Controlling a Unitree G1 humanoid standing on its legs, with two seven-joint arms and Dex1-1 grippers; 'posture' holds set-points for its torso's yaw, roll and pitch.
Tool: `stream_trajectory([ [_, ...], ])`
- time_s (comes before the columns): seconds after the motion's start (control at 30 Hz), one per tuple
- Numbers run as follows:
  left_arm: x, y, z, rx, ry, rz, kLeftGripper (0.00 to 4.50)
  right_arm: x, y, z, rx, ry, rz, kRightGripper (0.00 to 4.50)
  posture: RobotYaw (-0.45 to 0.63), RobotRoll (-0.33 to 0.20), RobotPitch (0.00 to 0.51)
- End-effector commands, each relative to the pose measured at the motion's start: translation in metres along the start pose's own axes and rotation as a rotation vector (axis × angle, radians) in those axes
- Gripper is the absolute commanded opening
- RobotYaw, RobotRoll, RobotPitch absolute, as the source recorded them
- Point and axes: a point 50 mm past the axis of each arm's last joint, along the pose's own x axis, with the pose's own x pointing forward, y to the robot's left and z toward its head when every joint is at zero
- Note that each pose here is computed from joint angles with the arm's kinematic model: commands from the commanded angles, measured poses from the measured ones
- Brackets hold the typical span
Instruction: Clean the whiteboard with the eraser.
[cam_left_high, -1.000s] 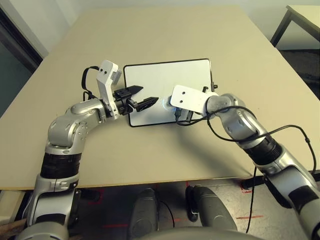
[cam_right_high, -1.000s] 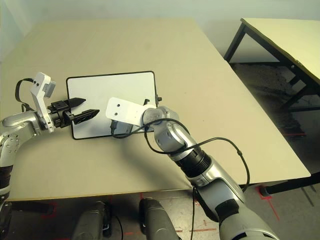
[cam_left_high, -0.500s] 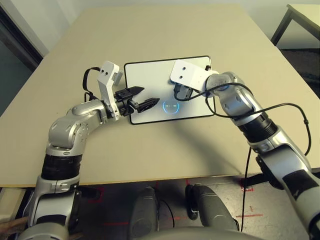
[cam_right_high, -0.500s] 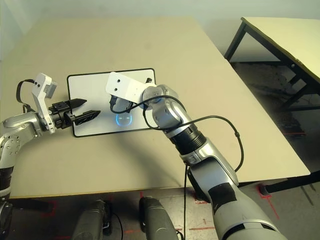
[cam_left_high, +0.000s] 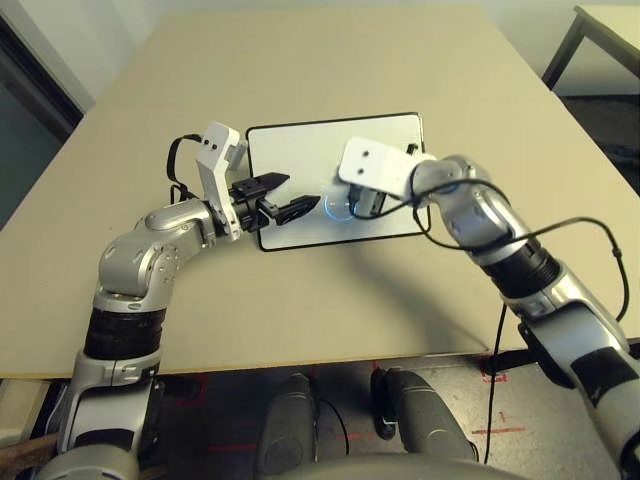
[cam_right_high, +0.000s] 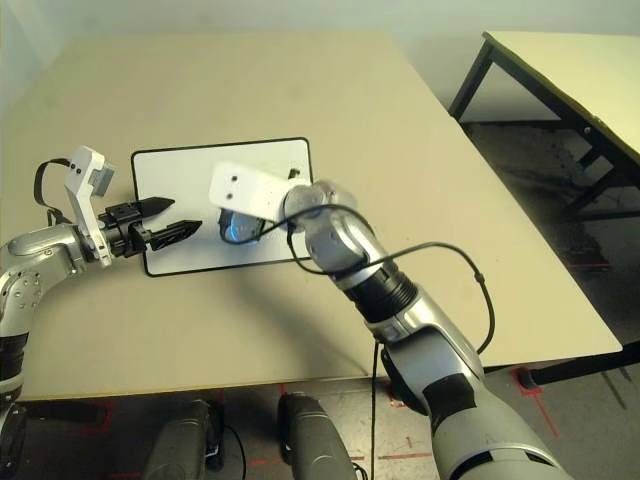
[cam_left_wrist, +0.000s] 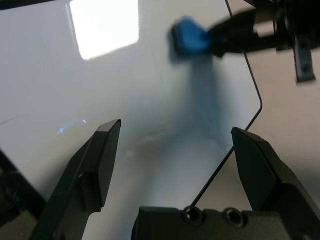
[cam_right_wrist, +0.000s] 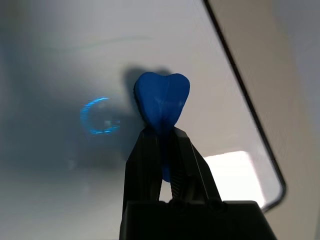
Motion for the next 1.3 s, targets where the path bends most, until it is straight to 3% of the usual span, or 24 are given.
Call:
stream_trajectory([
  [0.03, 0.002, -0.003, -0.003, -0.002, 0.009, -0.014, 4.5, 0.004, 0.003, -0.014, 0.026, 0.061, -0.001, 0.15, -0.03, 0.0, 0.167],
  [0.13, 0.002, -0.003, -0.003, -0.002, 0.007, -0.013, 4.5, 0.004, 0.019, -0.011, 0.018, 0.042, 0.057, 0.15, -0.02, 0.0, 0.164],
  [0.27, 0.002, -0.002, -0.002, 0.001, 0.005, -0.009, 4.5, -0.003, 0.066, -0.007, -0.017, 0.009, 0.233, 0.15, -0.02, 0.0, 0.162],
  [0.33, 0.002, -0.001, -0.002, 0.002, 0.005, -0.008, 4.5, -0.006, 0.075, -0.007, -0.023, 0.007, 0.266, 0.15, -0.02, 0.0, 0.162],
  [0.47, 0.003, -0.001, -0.002, 0.003, 0.003, -0.008, 4.5, -0.004, 0.071, -0.002, -0.035, 0.002, 0.253, 0.15, -0.02, 0.0, 0.158],
  [0.9, 0.005, -0.003, -0.002, 0.005, -0.004, -0.014, 4.5, 0.018, 0.008, 0.033, -0.078, -0.066, 0.046, 0.15, -0.02, 0.0, 0.146],
  [0.97, 0.004, -0.003, -0.002, 0.004, -0.005, -0.013, 4.5, 0.019, 0.012, 0.034, -0.087, -0.069, 0.063, 0.15, -0.02, 0.0, 0.148],
  [1.17, 0.004, -0.004, -0.002, 0.002, -0.006, -0.009, 4.5, 0.006, 0.063, 0.023, -0.127, -0.069, 0.248, 0.15, -0.02, 0.0, 0.151],
  [1.3, 0.004, -0.003, -0.002, 0.0, -0.006, -0.009, 4.5, -0.003, 0.082, 0.017, -0.141, -0.061, 0.313, 0.15, -0.03, 0.0, 0.154],
])
